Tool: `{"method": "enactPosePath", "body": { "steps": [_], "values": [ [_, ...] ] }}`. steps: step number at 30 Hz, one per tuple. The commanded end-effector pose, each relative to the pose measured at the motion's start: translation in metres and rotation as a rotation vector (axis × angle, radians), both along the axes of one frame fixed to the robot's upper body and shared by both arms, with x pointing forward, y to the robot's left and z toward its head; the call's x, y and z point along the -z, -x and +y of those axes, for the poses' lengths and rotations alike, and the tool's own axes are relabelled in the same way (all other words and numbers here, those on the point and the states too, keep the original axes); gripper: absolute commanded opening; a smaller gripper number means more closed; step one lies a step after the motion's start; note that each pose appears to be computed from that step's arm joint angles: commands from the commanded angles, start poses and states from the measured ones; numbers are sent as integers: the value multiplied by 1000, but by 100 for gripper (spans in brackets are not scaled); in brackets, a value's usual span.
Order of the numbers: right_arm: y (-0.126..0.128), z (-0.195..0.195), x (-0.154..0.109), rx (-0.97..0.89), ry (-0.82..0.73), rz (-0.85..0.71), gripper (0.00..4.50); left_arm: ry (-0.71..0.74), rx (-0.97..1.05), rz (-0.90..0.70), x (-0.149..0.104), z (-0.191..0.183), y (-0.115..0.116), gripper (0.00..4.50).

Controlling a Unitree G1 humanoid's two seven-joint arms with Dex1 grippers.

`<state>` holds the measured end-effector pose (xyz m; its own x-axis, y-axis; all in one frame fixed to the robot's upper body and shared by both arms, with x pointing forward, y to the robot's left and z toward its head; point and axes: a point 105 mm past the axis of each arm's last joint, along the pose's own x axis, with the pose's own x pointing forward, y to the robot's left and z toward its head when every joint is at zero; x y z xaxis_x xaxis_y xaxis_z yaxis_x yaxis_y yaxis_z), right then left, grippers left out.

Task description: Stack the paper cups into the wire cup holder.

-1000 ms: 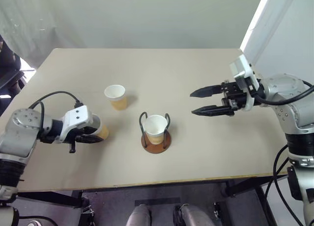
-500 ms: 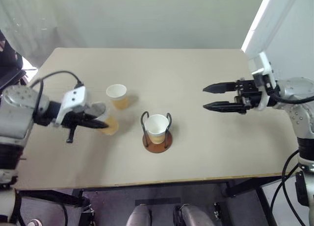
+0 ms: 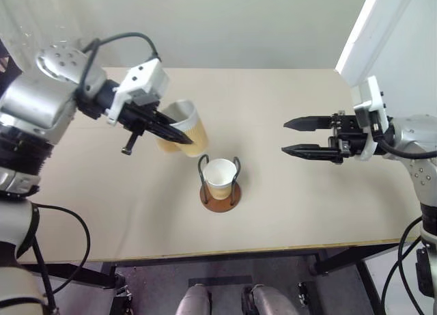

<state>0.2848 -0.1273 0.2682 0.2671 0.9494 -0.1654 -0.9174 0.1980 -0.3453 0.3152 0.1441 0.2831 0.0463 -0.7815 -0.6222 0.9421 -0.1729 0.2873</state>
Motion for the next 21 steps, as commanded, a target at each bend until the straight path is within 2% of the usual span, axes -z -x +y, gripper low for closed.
{"method": "enactPosePath", "body": {
  "steps": [1, 9, 21],
  "values": [
    [11, -1, -15, 12, -25, -72, 267, -8, 101, -18, -6, -14, 0, 3],
    [20, -4, -12, 79, -31, -77, 267, -2, 155, -62, -13, -35, -16, 3],
    [23, -6, -10, 124, -29, -77, 267, -45, 275, -19, -13, -52, 2, 3]
  ]
}}
